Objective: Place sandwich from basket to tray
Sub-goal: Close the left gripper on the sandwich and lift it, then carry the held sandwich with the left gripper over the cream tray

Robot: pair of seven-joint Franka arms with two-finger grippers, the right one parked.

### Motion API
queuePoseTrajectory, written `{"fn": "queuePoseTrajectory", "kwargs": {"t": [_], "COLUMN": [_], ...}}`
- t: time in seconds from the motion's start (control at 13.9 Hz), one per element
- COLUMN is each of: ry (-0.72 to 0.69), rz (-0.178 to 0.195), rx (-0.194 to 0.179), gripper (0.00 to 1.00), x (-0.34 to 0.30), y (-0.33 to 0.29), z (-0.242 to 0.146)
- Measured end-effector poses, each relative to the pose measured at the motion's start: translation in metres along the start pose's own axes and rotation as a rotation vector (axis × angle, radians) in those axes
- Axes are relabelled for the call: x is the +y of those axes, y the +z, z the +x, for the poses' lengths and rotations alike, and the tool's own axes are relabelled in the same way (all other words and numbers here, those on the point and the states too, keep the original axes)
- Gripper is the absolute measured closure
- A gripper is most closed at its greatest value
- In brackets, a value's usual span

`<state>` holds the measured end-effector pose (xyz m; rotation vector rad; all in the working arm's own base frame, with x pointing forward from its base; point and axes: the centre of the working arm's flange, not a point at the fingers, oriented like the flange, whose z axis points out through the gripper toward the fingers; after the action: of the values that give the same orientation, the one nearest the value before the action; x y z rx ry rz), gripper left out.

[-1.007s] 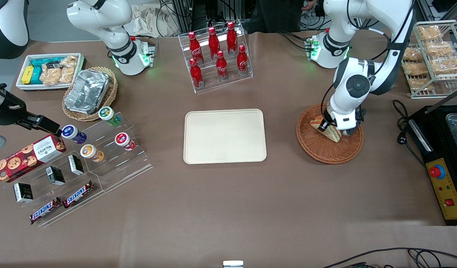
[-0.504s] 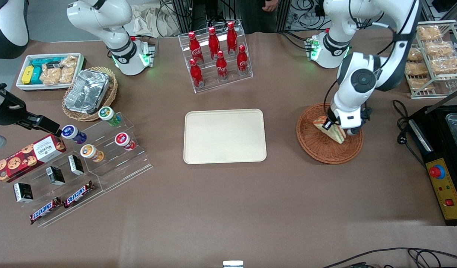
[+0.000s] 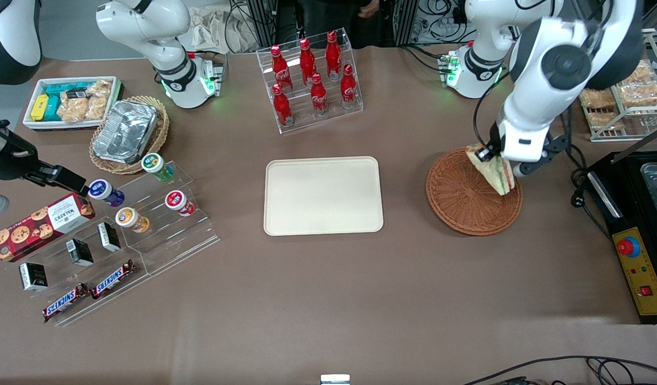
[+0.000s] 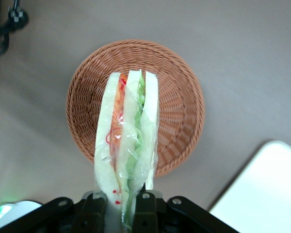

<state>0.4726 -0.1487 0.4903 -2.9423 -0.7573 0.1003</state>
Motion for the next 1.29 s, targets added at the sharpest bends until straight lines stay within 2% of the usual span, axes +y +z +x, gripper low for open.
{"fn": "queuePoseTrajectory", "kwargs": {"t": [0.14, 0.36, 0.65, 1.01, 1.29], "ry": [0.142, 0.301, 0.433, 0.517, 0.511], "rz": [-0.007, -0.029, -0.003, -0.038, -0.101], "rx": [0.003, -0.034, -0.034, 0.012, 0.059], "gripper": [0.80, 0.80, 0.80, 0.80, 0.80], "x": [0.002, 0.012, 0.052, 0.103, 0.136], "y": [-0.025, -0.031, -0.022, 0.006, 0.061], "z": [-0.006, -0.027, -0.074, -0.122, -0.176]}}
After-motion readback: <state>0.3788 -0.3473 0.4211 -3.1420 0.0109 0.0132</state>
